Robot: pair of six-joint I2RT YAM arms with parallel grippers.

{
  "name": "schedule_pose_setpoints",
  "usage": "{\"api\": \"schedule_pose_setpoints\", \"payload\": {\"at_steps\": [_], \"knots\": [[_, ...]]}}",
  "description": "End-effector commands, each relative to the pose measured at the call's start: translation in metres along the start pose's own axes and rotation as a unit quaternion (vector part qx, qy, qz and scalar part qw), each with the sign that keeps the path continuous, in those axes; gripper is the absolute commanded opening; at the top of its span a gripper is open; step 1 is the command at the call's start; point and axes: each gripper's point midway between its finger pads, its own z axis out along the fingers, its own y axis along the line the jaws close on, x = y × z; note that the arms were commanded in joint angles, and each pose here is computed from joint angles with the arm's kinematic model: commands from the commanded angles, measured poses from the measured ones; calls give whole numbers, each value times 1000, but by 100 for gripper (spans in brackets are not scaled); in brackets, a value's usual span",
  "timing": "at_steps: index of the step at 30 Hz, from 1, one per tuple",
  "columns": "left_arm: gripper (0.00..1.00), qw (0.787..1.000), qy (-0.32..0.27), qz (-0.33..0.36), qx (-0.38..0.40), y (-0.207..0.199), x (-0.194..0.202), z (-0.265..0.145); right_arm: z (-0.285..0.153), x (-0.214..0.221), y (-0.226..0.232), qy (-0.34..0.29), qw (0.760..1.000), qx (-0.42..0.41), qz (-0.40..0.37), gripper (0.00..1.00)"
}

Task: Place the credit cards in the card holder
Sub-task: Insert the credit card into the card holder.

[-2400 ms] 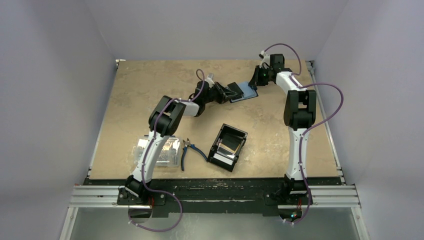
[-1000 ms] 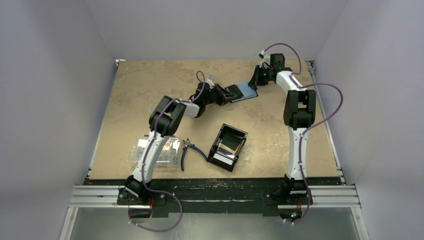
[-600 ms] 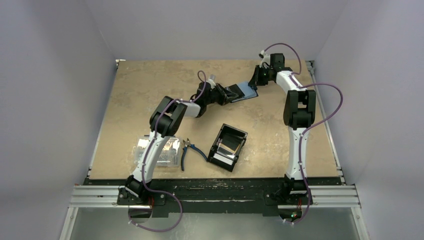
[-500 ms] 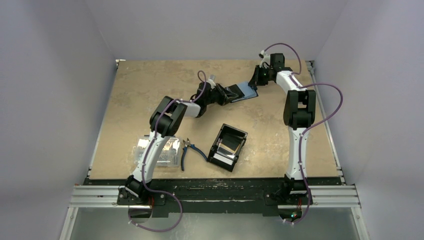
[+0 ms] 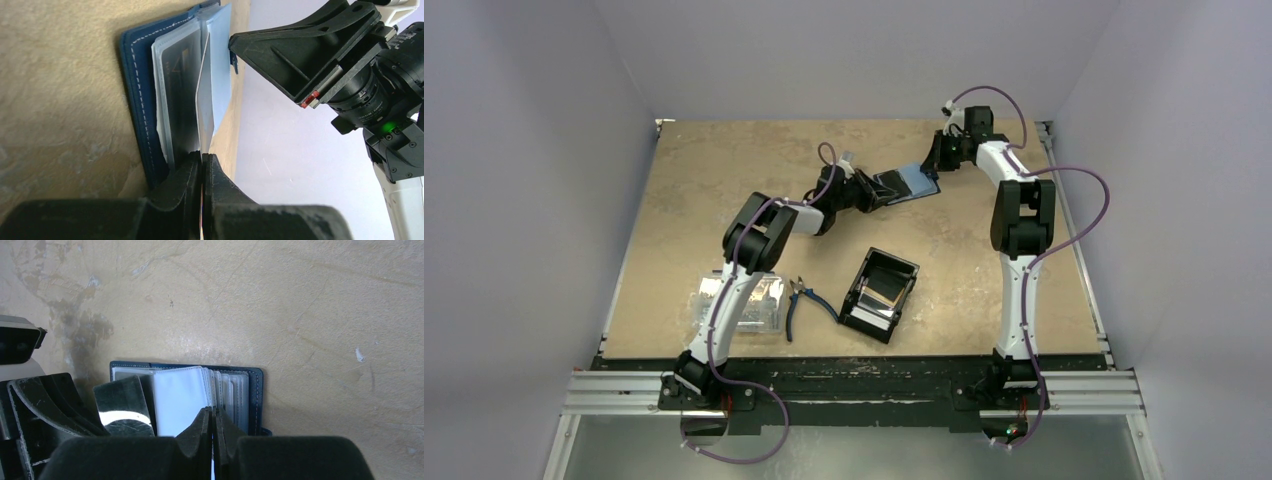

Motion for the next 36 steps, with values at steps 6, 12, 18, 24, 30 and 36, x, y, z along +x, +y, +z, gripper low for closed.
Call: {"api": "schedule_pose_setpoints", "payload": {"at_steps": [6, 12, 18, 24, 30, 36], "knots": [[0, 1000, -9, 14, 26, -20, -8, -2, 21, 48, -9, 70, 997, 8, 17, 7], [0, 999, -3, 10, 49, -28, -4, 1, 22, 49, -10, 72, 997, 7, 18, 7], [0, 995, -7, -2, 102, -52, -5, -4, 22, 50, -10, 73, 997, 7, 19, 7], [0, 997, -6, 2, 81, -45, -4, -2, 22, 52, -10, 76, 997, 7, 20, 7], [0, 999, 1, 30, 21, -24, -4, -7, 22, 61, -8, 87, 995, 7, 44, 7], [0, 995, 50, 79, -36, -18, -5, -18, 16, 73, 22, 66, 992, -21, 102, 7]]}}
